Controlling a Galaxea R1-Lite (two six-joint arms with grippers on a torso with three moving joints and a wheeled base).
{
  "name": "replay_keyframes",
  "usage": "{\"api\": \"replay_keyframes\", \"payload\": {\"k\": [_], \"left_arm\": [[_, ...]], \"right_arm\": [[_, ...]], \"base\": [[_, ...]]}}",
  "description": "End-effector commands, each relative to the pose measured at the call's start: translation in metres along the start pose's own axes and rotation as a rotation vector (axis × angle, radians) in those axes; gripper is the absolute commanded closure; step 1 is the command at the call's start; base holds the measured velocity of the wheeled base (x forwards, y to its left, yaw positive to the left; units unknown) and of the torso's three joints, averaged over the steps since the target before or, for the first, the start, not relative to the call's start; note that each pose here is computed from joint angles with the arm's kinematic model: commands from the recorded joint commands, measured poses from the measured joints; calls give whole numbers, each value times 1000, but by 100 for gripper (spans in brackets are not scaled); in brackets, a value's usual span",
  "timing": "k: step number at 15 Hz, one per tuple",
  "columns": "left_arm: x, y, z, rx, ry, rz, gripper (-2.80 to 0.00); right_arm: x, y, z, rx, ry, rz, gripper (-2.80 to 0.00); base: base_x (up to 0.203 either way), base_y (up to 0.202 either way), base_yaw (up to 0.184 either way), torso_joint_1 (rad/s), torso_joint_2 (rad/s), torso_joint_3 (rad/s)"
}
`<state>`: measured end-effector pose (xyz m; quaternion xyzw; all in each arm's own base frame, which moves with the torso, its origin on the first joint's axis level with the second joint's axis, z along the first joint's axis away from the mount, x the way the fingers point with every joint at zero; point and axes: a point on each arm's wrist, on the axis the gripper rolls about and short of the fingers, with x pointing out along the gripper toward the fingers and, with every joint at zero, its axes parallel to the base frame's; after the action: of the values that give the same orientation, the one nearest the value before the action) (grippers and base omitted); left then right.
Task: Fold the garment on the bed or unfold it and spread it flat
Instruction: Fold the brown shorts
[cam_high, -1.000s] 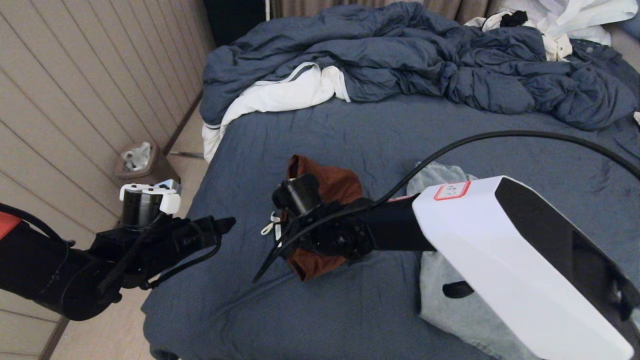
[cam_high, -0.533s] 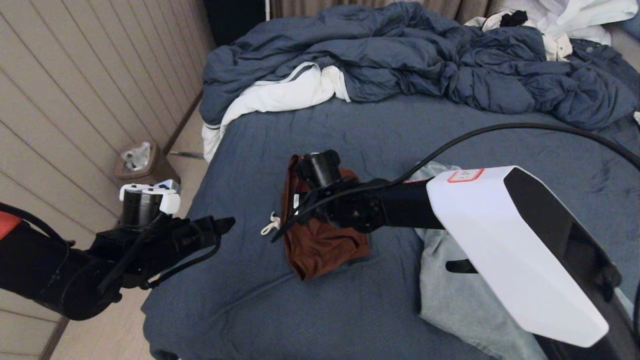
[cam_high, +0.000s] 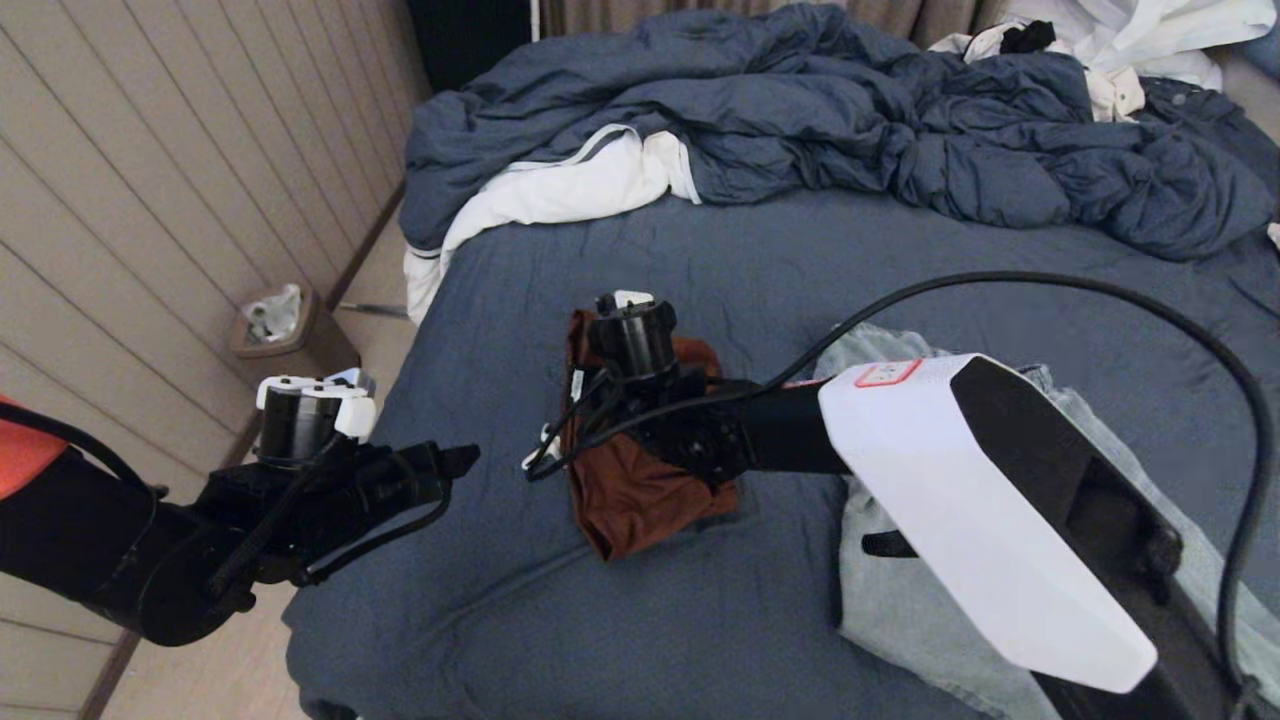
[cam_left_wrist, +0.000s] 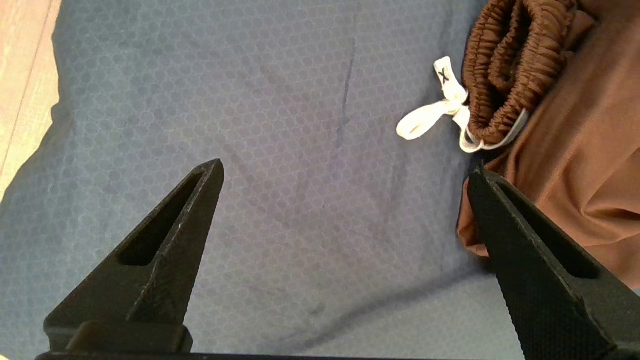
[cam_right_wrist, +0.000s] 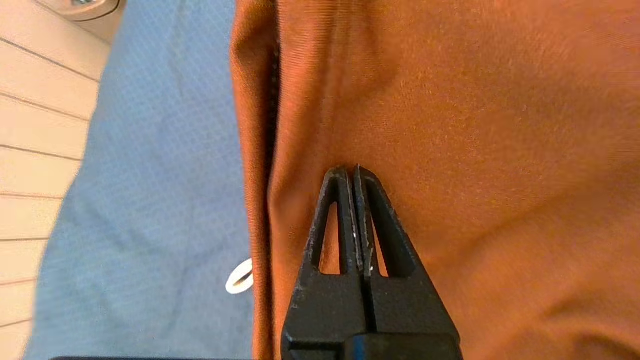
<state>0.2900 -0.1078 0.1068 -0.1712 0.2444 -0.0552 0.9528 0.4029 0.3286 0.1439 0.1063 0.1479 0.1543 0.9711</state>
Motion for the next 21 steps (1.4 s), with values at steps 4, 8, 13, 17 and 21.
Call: {"api": "replay_keyframes", "payload": {"k": [4, 8, 13, 17, 21], "left_arm": [[-1, -3, 0, -5, -31, -18, -280], [-2, -4, -2, -5, -50, -32, -280], [-1, -5, -2, -3, -49, -33, -280], [-2, -5, -1, -4, -53, -35, -280], [-3, -5, 0, -5, -58, -36, -280]], "right_arm": [[37, -20, -57, -60, 52, -77, 0], [29, -15, -44, -50, 27, -67, 0], [-2, -1, 10, -13, -87, -75, 0], [-15, 0, 14, -31, -62, -141, 0], [-34, -9, -18, -82, 97, -180, 0]], "base": [[0, 0, 0, 0, 0, 0], [0, 0, 0, 0, 0, 0], [0, 0, 0, 0, 0, 0], [0, 0, 0, 0, 0, 0], [0, 0, 0, 0, 0, 0]]}}
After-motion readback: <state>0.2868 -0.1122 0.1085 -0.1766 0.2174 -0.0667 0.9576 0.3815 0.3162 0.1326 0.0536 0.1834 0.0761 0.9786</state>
